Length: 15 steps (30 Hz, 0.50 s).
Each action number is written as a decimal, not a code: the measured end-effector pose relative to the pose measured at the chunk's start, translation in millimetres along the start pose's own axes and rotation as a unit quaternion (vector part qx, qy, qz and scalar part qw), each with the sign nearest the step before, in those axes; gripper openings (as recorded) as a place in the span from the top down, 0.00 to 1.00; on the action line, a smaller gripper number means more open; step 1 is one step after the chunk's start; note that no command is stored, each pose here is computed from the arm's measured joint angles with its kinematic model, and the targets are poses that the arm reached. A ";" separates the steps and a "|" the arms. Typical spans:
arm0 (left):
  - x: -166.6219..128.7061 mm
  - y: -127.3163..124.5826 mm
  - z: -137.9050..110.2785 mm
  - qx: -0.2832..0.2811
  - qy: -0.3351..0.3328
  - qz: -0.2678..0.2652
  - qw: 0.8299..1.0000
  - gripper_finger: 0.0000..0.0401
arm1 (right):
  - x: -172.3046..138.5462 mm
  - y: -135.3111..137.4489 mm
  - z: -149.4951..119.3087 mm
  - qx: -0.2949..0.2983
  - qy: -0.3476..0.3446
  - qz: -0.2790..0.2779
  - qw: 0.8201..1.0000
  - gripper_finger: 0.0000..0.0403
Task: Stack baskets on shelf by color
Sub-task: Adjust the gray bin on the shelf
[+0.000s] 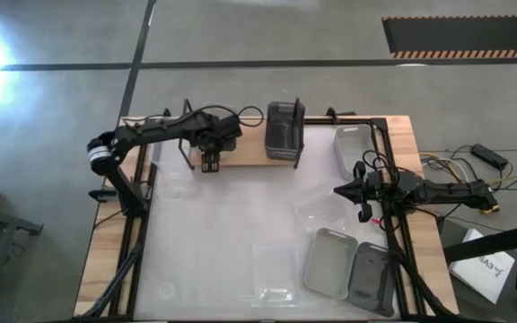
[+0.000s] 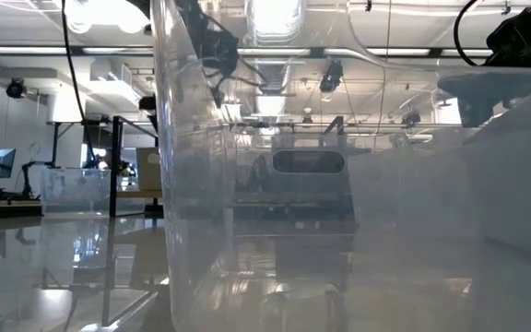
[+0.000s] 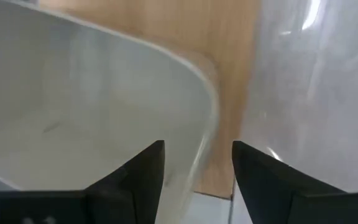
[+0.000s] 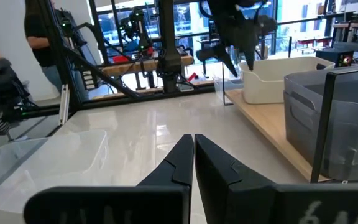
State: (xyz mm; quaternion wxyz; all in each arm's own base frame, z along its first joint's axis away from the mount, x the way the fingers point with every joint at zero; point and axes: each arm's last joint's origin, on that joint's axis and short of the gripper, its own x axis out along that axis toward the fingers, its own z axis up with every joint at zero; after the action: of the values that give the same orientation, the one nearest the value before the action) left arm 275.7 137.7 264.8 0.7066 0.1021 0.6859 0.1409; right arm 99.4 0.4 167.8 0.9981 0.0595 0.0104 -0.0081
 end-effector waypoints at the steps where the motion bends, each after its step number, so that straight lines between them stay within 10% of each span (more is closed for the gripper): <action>1: 5.1 1.0 0.1 -0.003 0.000 0.001 1.000 0.58 | 0.0 0.0 0.0 0.000 0.000 0.000 1.000 0.98; 10: 12.2 1.6 10.7 0.008 -0.072 -0.043 0.996 0.95 | 0.0 0.0 0.0 0.000 0.000 0.000 1.000 0.98; 15: 6.0 -2.0 22.8 0.010 -0.127 -0.048 0.991 0.98 | 0.0 0.0 0.1 0.000 0.000 0.000 1.000 0.98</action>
State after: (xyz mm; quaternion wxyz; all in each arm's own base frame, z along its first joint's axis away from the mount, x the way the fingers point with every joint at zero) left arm 298.7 139.0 259.3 0.7930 0.0932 0.5959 0.0851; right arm 99.4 0.4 167.9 0.9981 0.0595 0.0101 -0.0081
